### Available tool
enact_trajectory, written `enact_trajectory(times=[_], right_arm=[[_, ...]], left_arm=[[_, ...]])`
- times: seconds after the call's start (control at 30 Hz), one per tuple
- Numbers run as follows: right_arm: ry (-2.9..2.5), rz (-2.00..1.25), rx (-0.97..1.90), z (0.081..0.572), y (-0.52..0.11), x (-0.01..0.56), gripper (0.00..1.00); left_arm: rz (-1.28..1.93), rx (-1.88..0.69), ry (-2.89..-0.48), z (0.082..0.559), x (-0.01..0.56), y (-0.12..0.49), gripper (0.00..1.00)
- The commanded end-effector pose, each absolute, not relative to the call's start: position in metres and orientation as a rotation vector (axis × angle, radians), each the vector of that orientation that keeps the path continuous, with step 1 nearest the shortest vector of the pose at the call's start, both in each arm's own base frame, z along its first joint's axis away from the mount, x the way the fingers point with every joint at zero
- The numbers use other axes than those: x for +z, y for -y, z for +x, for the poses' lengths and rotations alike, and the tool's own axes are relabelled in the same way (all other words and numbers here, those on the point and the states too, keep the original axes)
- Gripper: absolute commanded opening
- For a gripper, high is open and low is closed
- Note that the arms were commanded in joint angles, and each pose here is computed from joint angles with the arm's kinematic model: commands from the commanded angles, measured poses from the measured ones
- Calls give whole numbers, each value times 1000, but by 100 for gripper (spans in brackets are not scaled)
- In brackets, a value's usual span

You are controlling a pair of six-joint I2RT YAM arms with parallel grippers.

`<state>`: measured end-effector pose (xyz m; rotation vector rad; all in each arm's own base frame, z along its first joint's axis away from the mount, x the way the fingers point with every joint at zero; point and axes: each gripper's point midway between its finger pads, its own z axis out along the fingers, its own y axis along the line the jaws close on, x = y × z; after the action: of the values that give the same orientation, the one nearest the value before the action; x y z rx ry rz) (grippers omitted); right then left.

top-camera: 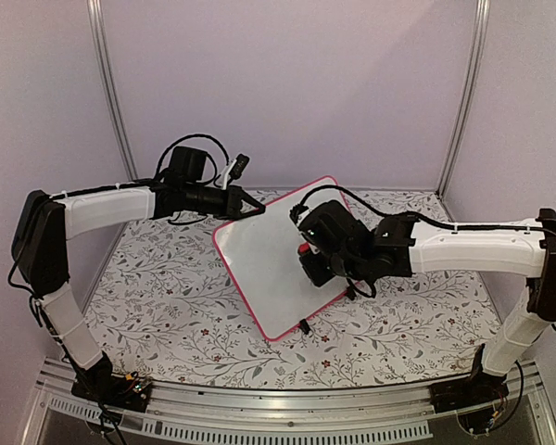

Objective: Erase the whiteboard
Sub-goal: Erase the whiteboard at the center of the board.

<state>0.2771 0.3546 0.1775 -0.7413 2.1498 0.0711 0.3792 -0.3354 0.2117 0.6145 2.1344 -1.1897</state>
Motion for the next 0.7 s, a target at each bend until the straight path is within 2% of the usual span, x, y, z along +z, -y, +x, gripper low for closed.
enact_trajectory(times=[0.0, 0.67], right_arm=[[-2126, -753, -10, 296, -356, 175, 0], [-2276, -789, -20, 280, -338, 101, 0]], left_arm=[[644, -1136, -2191, 376, 186, 345, 0], [645, -1121, -2162, 375, 198, 342, 0]])
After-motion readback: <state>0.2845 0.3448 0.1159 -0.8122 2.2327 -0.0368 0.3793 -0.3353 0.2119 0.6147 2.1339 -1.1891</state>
